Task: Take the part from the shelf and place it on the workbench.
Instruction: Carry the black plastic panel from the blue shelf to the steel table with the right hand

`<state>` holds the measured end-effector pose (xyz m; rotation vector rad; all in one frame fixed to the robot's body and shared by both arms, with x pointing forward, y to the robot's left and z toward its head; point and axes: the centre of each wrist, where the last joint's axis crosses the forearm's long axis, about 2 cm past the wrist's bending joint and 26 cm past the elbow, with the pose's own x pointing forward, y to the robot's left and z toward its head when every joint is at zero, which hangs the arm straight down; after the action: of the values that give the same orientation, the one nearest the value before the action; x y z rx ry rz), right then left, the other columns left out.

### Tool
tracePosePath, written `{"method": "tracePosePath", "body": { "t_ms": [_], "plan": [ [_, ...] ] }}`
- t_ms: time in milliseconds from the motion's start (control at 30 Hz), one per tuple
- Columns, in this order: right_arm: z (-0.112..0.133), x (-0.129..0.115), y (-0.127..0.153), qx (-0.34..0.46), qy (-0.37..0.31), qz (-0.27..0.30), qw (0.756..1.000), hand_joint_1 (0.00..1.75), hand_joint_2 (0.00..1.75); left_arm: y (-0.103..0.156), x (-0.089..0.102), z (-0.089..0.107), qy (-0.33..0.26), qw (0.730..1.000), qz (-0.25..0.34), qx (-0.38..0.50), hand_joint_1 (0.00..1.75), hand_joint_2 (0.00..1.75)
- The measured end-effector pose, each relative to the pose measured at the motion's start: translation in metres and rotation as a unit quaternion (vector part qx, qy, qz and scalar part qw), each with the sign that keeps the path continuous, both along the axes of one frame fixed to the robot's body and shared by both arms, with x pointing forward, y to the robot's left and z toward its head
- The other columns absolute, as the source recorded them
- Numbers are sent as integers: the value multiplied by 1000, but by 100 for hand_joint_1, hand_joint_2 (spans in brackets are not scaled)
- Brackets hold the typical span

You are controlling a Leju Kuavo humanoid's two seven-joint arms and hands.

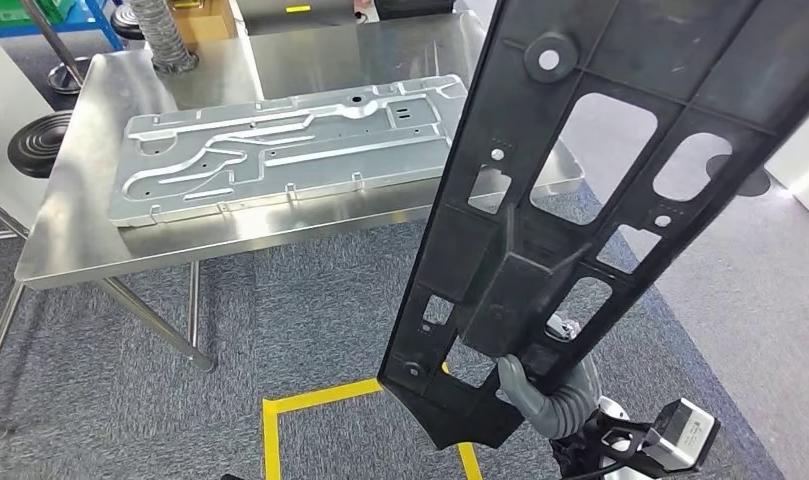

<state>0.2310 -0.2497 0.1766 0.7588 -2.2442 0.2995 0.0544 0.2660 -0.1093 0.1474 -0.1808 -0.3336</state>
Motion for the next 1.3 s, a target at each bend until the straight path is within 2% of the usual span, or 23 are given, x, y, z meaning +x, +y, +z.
{"method": "tracePosePath", "body": {
  "t_ms": [733, 1300],
  "plan": [
    [8, 8, 1, -2, -7, 4, 1000, 175, 175, -1, 3, 0, 1, 1000, 11, -2, 0, 175],
    [3, 6, 1, 1, 0, 7, 1000, 175, 175, -1, 0, 0, 3, 1000, 15, -1, 0, 175]
  ]
}}
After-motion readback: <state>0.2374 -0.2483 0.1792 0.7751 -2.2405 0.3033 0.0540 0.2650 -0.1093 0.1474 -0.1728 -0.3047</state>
